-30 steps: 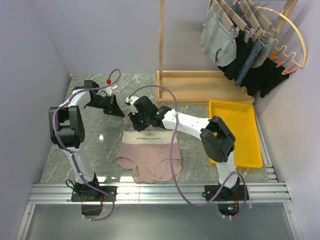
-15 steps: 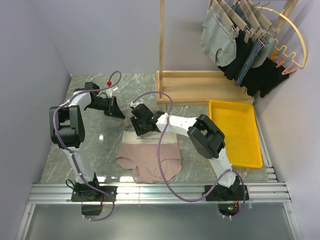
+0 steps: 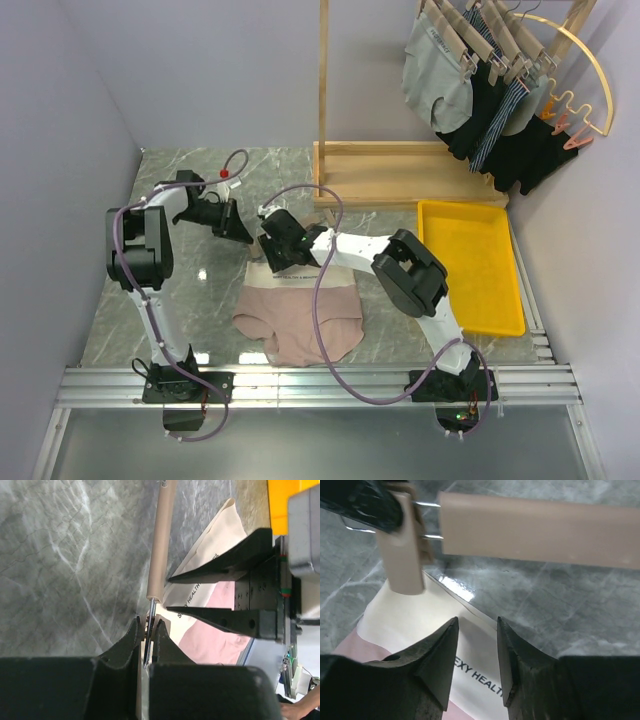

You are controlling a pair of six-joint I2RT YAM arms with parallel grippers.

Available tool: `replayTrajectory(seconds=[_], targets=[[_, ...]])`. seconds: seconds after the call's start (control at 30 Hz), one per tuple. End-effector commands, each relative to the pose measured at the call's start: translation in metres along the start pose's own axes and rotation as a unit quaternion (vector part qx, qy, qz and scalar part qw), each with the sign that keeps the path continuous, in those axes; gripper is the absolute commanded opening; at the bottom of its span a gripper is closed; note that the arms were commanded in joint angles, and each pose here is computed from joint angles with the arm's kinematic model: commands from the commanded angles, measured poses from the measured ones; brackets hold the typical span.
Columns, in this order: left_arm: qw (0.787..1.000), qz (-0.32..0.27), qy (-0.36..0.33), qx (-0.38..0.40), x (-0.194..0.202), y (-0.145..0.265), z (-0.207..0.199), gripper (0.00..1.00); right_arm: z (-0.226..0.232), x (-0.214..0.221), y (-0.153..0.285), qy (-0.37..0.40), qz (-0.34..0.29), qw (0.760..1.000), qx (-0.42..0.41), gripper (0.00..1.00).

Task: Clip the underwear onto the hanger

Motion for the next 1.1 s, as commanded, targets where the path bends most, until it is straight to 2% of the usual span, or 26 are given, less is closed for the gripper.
replayTrajectory(seconds=[0.0,0.17,0.27,0.3,0.4,0.63,0.73,0.87,0.93,0.97,1.03,1.07], targets=[[0.999,0.004,-0.032,-0.021,-0.005,-0.008,0.008,0.0,0.003,0.018,-0.015,0.02,0.02,1.0,0.001,0.44],[0.999,0.007,-0.032,-0.02,-0.004,-0.011,0.011,0.0,0.005,0.031,-0.022,0.039,0.038,0.998,0.009,0.37],[0.999,0.011,-0.034,-0.013,-0.003,-0.012,0.012,0.0,0.003,0.036,-0.026,0.044,0.048,0.998,0.012,0.12],[0.999,0.01,-0.037,-0.012,-0.003,-0.012,0.012,0.0,0.003,0.038,-0.026,0.046,0.049,0.998,0.008,0.0],[0.999,0.016,-0.041,-0.008,-0.001,-0.012,0.012,0.0,0.004,0.033,-0.021,0.061,0.031,0.998,-0.002,0.0],[0.998,0.032,-0.045,0.012,0.004,-0.014,0.012,0.0,0.008,0.001,0.003,0.087,-0.056,0.994,-0.022,0.0],[0.998,0.031,-0.048,0.013,0.005,-0.015,0.012,0.0,0.009,-0.004,0.01,0.092,-0.078,0.992,-0.026,0.0],[0.998,0.027,-0.049,0.01,0.002,-0.013,0.011,0.0,0.008,-0.003,0.012,0.098,-0.072,0.992,-0.017,0.0],[0.998,0.022,-0.053,0.008,0.0,-0.011,0.01,0.0,0.009,-0.006,0.014,0.086,-0.073,0.994,-0.011,0.1],[0.998,0.019,-0.051,0.007,-0.001,-0.01,0.01,0.0,0.008,-0.007,0.015,0.08,-0.076,0.994,-0.005,0.29],[0.999,0.015,-0.052,0.006,-0.003,-0.007,0.01,0.0,0.01,-0.009,0.018,0.062,-0.075,0.995,-0.004,0.44],[0.998,0.014,-0.053,0.007,-0.003,-0.007,0.009,0.0,0.012,-0.015,0.021,0.055,-0.079,0.995,-0.006,0.48]])
Point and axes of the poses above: each gripper's point midway between its finger pads, its own y axis back along the fingers, its own z axis along the line the jaws close on, x = y × z, the point moved 8 cm from there along y, back along the fingers, and after that the axes turned 9 degrees about y, right-handed, at the moved point
